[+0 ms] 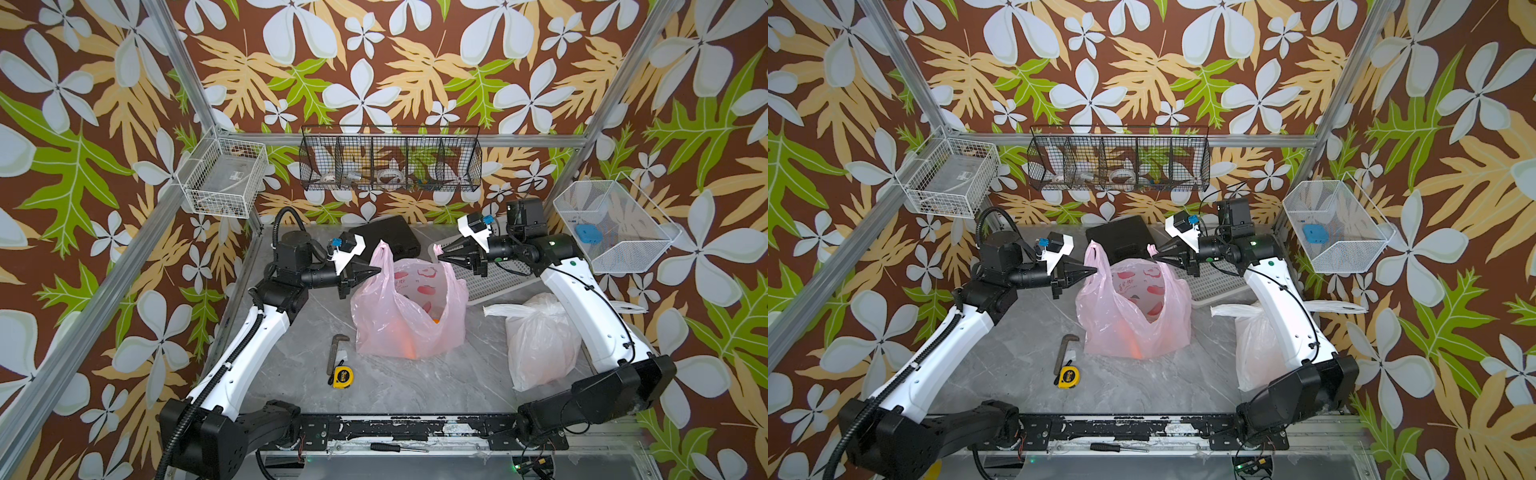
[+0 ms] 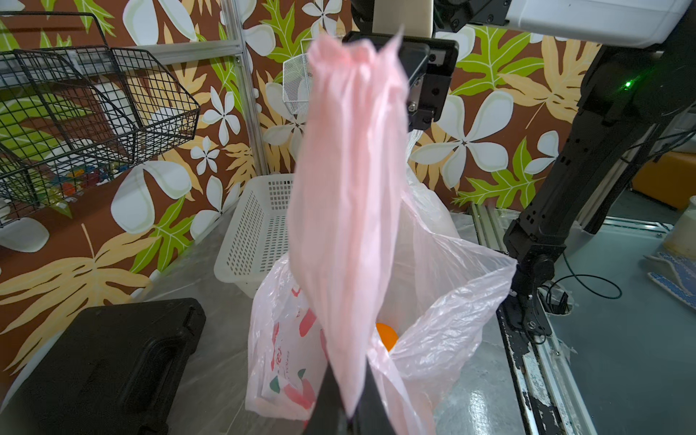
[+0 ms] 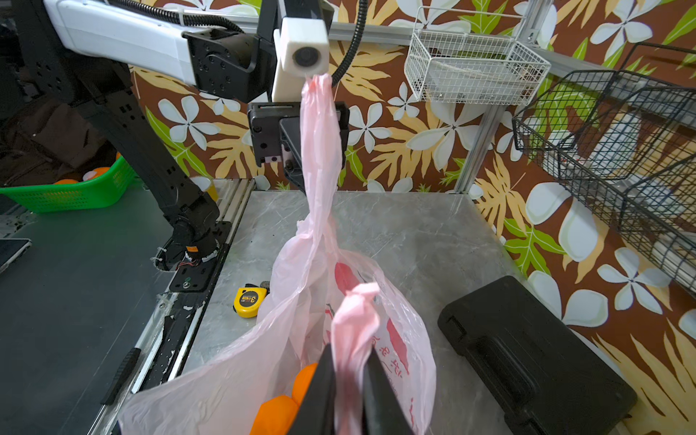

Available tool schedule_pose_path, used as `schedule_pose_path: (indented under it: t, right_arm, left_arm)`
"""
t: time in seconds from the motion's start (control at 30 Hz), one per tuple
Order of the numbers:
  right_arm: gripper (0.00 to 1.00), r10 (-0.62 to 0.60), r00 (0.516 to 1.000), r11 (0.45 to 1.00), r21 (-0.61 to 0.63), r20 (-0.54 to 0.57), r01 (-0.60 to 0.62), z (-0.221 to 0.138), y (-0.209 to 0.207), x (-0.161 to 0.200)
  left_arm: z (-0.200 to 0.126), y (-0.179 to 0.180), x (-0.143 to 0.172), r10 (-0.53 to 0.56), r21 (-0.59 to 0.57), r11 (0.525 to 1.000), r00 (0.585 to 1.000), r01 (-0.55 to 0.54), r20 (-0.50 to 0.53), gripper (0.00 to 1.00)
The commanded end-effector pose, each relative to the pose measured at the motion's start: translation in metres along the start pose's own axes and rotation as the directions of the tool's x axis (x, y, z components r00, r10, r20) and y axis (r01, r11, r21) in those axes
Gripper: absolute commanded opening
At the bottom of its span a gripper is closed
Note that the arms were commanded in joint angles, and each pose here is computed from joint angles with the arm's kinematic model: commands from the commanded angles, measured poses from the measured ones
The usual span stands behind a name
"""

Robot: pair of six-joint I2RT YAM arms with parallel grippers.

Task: Place the oranges into plastic bags & tie knots
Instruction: Adjust the plastic bag at the center of the board.

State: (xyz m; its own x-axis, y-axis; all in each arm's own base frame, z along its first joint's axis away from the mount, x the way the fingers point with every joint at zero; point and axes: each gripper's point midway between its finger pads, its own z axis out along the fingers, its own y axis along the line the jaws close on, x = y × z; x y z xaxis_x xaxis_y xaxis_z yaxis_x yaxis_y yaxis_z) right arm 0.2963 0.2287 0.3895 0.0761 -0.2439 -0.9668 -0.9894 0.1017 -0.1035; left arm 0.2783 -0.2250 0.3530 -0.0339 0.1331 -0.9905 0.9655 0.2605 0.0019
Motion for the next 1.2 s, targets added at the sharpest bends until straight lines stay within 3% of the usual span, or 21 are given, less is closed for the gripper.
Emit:
schedule_pose_path:
  t: [0.0, 0.07, 0.17, 0.33, 0.43, 0.63, 0.77, 0.93, 1.17]
  right_arm:
    - [0.06, -0.009, 1.0, 0.988, 0.152, 0.028, 0.005, -0.013, -0.013, -0.029]
    - [0.0, 0.008, 0.999, 0.962, 0.272, 0.044, -0.019, -0.026, -0.018, -0.043]
    - [0.0, 0.062, 0.994, 0.904, 0.418, 0.087, -0.093, -0.05, -0.015, -0.062]
    - [0.0, 0.08, 0.994, 0.879, 0.466, 0.07, -0.103, -0.051, 0.029, -0.076]
    - [0.0, 0.098, 0.99, 0.883, 0.449, 0.103, -0.134, -0.045, 0.048, -0.079]
    - [0.0, 0.234, 0.963, 0.849, 0.453, 0.136, -0.271, -0.026, 0.031, -0.039]
    - [0.0, 0.26, 0.959, 0.861, 0.422, 0.117, -0.285, -0.015, 0.028, -0.029]
    - [0.0, 0.244, 0.962, 0.877, 0.396, 0.122, -0.273, -0.014, 0.032, -0.037]
    - [0.0, 0.256, 0.96, 0.876, 0.392, 0.117, -0.282, -0.012, 0.031, -0.035]
  left_arm:
    - [-0.006, -0.021, -0.02, 0.008, 0.082, 0.997, 0.999, -0.012, 0.053, 0.0]
    - [-0.011, -0.034, -0.027, 0.003, 0.128, 0.992, 0.997, -0.012, 0.071, 0.0]
    - [-0.019, -0.053, -0.032, 0.0, 0.177, 0.984, 0.997, -0.014, 0.079, 0.0]
    - [-0.025, -0.064, -0.036, 0.002, 0.188, 0.982, 0.998, -0.015, 0.068, 0.0]
    - [-0.022, -0.053, -0.03, -0.01, 0.139, 0.99, 0.999, 0.004, 0.041, 0.0]
    - [-0.009, -0.036, -0.014, -0.08, 0.106, 0.991, 0.997, 0.077, 0.024, 0.42]
    - [-0.007, -0.022, -0.015, -0.061, -0.046, 0.997, 0.995, 0.065, 0.083, 0.64]
    - [-0.016, -0.004, -0.022, -0.044, -0.202, 0.976, 0.986, 0.078, 0.164, 0.66]
    - [-0.014, -0.009, -0.017, -0.018, -0.328, 0.939, 0.968, 0.102, 0.251, 0.67]
